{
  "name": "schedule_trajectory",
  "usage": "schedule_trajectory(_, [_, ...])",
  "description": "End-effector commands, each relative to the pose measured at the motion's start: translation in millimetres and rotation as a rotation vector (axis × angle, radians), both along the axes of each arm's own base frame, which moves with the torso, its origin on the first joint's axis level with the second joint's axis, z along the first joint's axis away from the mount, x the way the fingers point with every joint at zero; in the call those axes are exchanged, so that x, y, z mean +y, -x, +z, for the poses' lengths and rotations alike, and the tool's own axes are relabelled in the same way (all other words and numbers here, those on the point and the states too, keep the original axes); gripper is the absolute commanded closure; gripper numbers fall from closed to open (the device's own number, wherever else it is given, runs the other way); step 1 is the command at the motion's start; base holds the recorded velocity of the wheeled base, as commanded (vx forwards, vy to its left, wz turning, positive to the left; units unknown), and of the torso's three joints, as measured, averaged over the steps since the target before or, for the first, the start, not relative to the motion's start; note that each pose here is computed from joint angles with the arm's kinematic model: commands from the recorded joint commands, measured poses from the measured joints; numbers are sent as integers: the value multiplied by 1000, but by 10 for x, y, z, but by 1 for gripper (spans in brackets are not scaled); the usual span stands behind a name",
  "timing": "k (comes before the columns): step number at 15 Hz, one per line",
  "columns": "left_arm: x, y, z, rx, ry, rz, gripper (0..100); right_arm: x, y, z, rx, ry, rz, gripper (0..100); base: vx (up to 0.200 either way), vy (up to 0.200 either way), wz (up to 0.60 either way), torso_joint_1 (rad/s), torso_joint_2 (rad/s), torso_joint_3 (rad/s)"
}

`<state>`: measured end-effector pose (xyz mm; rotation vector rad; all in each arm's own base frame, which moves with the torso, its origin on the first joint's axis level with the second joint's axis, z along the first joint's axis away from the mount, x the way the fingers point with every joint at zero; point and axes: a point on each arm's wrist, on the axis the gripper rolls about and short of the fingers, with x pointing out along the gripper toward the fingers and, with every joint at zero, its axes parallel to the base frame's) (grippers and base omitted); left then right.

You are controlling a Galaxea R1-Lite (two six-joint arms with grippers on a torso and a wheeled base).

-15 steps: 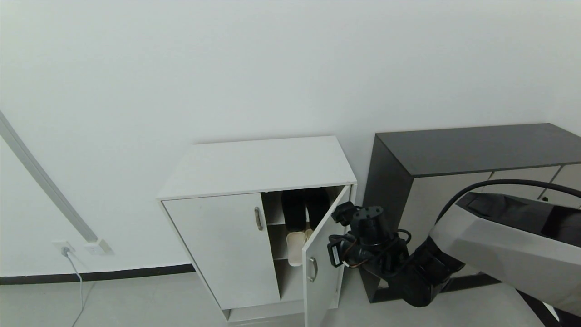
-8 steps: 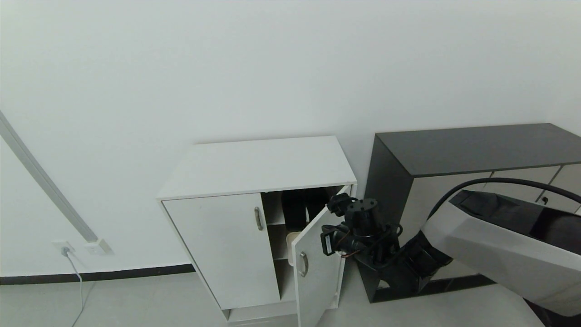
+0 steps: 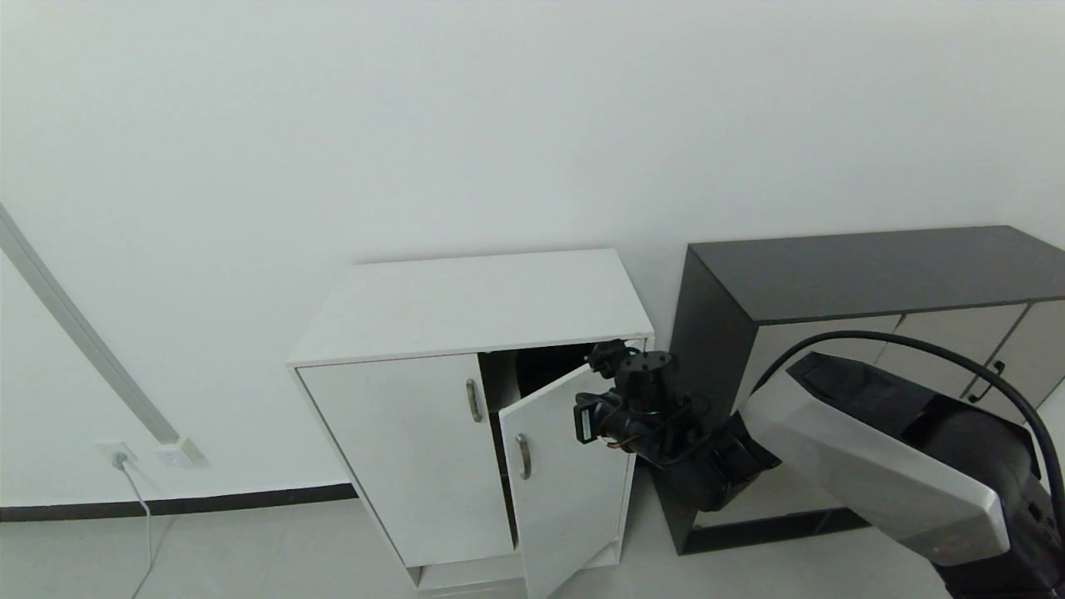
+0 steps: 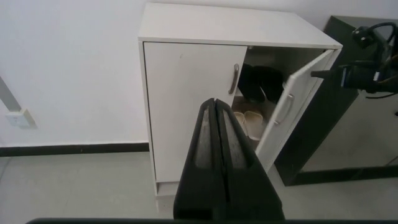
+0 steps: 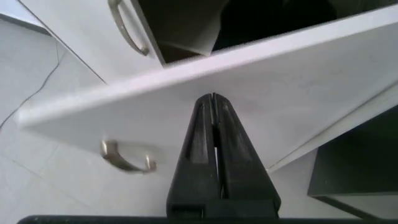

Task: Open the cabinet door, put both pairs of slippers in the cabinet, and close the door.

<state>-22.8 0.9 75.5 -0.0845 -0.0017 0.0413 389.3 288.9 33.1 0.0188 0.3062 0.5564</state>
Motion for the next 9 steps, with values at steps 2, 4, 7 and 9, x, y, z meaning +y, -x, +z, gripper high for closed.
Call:
schedule_trajectory(2, [0, 0, 0, 0, 0, 2, 100, -33, -133, -37, -16, -10, -21, 100, 0, 0, 0, 0, 0, 0])
schedule_trajectory(4, [0, 0, 0, 0, 1, 0, 100, -44, -225, -32, -27, -15, -34, 100, 0, 0, 0, 0, 0, 0])
schedule_trajectory(7, [0, -1, 0, 1, 1, 2, 100, -49, -383, -42, -39, -16, -51, 100, 0, 0, 0, 0, 0, 0])
schedule_trajectory(9, [0, 0, 0, 0, 1, 2, 100, -71, -464, -45, -43, -18, -63, 100, 0, 0, 0, 0, 0, 0])
